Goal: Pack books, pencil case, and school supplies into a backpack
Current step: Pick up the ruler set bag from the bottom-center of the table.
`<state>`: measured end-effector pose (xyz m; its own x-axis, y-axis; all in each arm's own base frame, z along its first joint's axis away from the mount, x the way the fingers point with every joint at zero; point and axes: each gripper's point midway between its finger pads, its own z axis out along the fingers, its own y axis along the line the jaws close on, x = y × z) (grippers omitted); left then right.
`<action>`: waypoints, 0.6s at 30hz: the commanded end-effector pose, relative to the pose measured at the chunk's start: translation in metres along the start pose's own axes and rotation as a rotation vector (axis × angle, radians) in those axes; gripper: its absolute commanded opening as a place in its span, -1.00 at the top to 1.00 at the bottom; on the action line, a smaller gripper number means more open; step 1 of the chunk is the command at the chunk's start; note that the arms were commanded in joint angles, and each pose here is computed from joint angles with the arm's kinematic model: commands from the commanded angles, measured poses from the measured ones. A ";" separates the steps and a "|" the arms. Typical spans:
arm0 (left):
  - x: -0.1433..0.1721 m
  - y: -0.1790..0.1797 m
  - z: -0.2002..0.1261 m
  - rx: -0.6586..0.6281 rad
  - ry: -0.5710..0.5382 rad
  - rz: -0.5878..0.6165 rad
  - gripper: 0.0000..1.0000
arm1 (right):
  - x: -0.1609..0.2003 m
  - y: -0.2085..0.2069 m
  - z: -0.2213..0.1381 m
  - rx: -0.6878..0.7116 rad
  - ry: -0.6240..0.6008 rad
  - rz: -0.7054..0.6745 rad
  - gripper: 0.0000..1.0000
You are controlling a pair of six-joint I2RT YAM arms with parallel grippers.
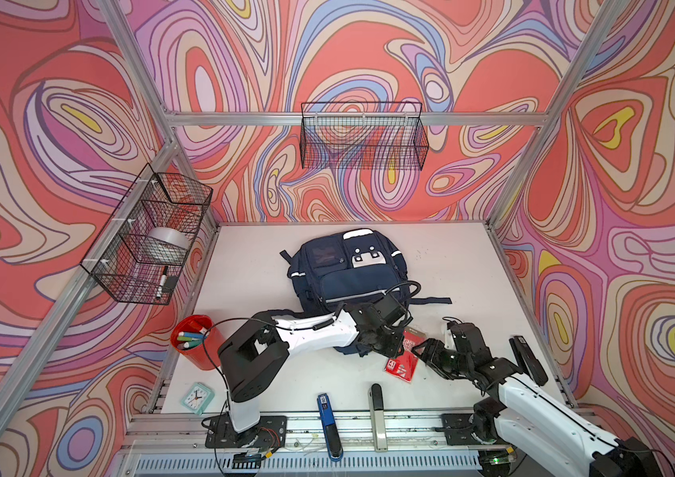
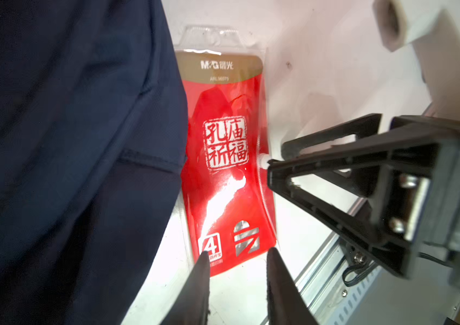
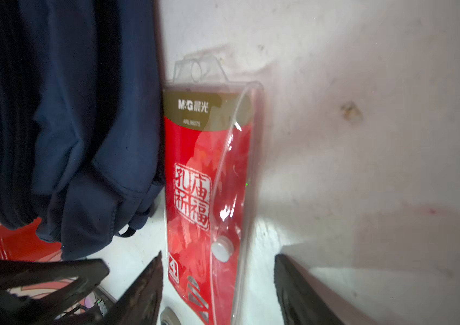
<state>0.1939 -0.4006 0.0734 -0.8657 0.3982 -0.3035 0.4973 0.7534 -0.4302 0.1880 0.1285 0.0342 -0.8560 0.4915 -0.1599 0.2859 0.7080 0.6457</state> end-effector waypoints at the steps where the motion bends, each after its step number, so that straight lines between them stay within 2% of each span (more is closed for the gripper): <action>1: 0.000 0.017 0.016 -0.089 -0.007 -0.028 0.17 | 0.015 -0.021 -0.005 0.129 0.086 0.022 -0.34; 3: -0.003 0.018 0.025 -0.078 -0.024 -0.026 -0.10 | 0.016 -0.020 -0.003 0.132 0.106 0.019 -0.36; 7: 0.004 0.021 0.045 -0.070 0.021 -0.059 -0.25 | 0.013 -0.020 -0.004 0.153 0.105 0.011 -0.39; 9: 0.005 0.022 0.049 -0.071 0.000 -0.065 -0.40 | 0.009 -0.017 -0.006 0.151 0.083 0.007 -0.40; 14: 0.003 0.011 0.061 -0.001 0.023 -0.044 -0.37 | 0.011 -0.032 -0.006 0.212 0.087 0.009 -0.42; 18: 0.005 0.002 0.067 0.059 0.033 -0.045 -0.09 | 0.005 -0.038 -0.007 0.222 0.051 0.061 -0.39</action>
<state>0.1954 -0.4272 0.0321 -0.8790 0.3832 -0.2838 0.4758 0.7443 -0.4686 0.1855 0.1179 0.0327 -0.8679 0.4810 -0.1238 0.3403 0.7575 0.5571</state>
